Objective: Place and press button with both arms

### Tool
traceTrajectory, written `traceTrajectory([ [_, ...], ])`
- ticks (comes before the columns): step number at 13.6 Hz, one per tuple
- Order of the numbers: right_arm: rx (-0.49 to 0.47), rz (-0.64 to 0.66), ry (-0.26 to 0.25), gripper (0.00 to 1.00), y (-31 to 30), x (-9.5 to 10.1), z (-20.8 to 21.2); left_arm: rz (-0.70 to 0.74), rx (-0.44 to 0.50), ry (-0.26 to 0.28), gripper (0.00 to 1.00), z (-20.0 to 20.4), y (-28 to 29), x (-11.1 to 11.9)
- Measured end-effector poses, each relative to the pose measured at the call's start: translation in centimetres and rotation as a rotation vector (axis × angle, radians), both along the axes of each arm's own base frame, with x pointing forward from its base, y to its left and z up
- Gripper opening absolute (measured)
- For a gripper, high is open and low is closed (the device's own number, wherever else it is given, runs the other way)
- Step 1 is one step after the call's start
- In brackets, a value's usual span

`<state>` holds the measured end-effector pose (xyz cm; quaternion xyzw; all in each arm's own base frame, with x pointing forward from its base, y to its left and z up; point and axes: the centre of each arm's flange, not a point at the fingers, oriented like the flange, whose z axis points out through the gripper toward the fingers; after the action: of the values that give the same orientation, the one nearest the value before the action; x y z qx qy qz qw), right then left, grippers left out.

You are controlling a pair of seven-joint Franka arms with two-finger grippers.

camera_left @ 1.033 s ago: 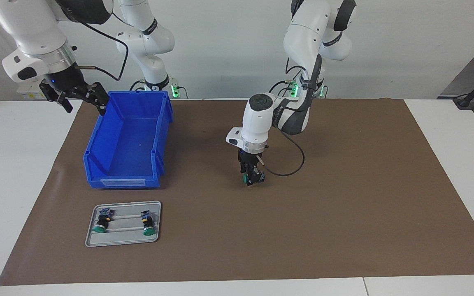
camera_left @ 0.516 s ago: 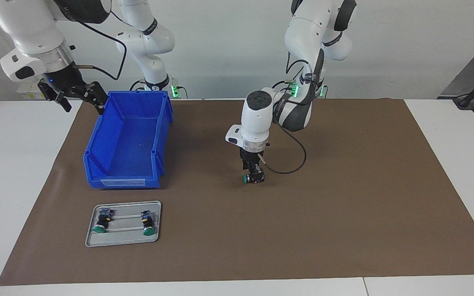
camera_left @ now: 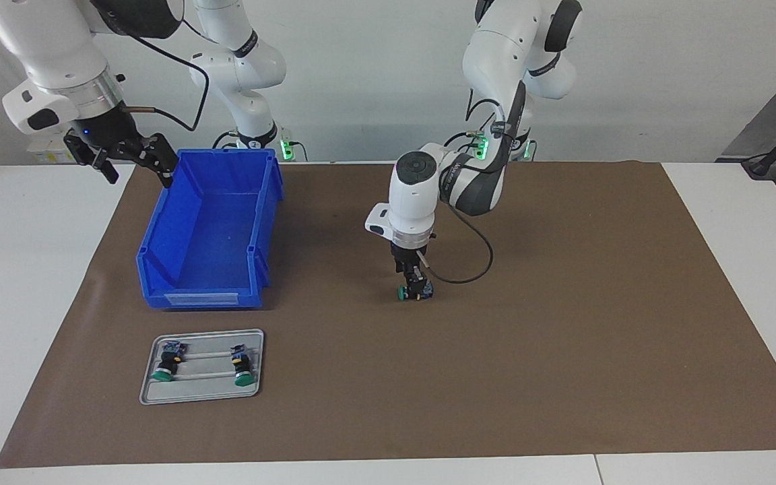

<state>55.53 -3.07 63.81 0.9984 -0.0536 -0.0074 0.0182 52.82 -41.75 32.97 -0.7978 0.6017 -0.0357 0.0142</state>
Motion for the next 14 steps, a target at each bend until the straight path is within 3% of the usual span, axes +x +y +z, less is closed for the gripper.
traceTrajectory([
  [8,0.000,0.000,0.000,1.00,0.00,0.00,-0.01,-0.013,-0.027,-0.031,0.66,-1.14,-0.29,-0.84],
  [14,0.000,0.000,0.000,1.00,0.00,0.00,-0.01,0.018,-0.088,-0.076,0.66,-0.94,-0.12,-0.03],
])
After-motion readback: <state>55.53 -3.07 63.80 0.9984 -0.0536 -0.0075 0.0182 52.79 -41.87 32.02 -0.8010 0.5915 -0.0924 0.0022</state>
